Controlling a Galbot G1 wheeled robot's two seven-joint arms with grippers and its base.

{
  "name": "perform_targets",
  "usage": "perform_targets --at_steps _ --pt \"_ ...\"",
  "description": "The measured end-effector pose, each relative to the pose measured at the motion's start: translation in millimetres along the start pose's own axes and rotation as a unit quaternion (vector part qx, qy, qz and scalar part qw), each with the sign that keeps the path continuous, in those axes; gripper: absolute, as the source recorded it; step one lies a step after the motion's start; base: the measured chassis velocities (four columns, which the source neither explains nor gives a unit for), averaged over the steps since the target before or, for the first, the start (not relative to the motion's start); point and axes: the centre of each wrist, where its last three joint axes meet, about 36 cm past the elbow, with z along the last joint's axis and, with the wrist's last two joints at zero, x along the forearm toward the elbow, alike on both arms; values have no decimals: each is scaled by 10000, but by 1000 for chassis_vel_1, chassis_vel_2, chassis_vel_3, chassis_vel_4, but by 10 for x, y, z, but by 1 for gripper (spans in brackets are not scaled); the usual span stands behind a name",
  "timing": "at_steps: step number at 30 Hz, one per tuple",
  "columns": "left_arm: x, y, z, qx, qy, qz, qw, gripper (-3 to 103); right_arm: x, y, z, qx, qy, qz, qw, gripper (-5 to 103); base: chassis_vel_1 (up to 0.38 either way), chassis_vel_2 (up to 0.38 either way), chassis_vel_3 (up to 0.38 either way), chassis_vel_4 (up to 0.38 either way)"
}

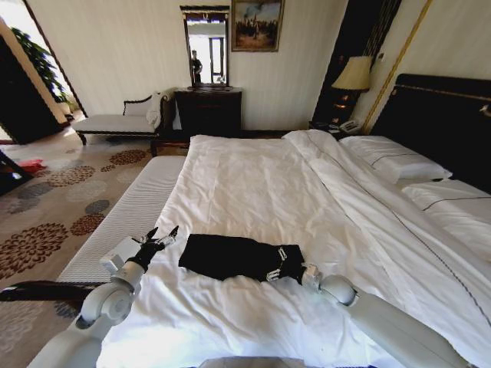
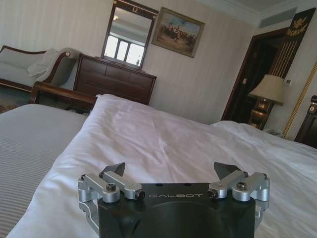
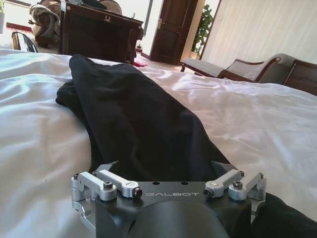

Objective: Fold the clothes on the bed.

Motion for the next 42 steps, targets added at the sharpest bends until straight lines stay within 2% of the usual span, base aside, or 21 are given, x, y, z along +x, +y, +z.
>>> perform_targets --at_steps 4,9,16,21,24,30,35,42 --pt "-2 -9 17 21 8 4 10000 100 8 -116 -1 -142 -112 326 9993 100 0 0 0 0" --pt "7 -29 4 14 -8 17 10000 100 16 -414 -63 -325 -234 783 9961 100 0 0 0 0" --pt "28 -36 -39 20 -60 2 10000 100 120 -596 113 -232 29 880 9958 100 0 0 0 0" --pt "45 -22 -60 25 -81 -28 10000 100 146 -620 254 -163 186 837 9962 100 0 0 0 0" --pt "67 -5 -64 20 -78 -61 9999 100 59 -668 318 -316 157 989 9945 100 0 0 0 0" --pt "75 0 -76 14 -90 -71 9999 100 21 -809 348 -344 190 1132 9928 100 0 0 0 0" --pt "69 -5 -76 23 -96 -62 9999 100 110 -927 413 -310 307 1241 9913 100 0 0 0 0" --pt "39 -51 -52 -1 -88 -5 10000 100 499 -1089 393 -308 395 1627 9854 100 0 0 0 0"
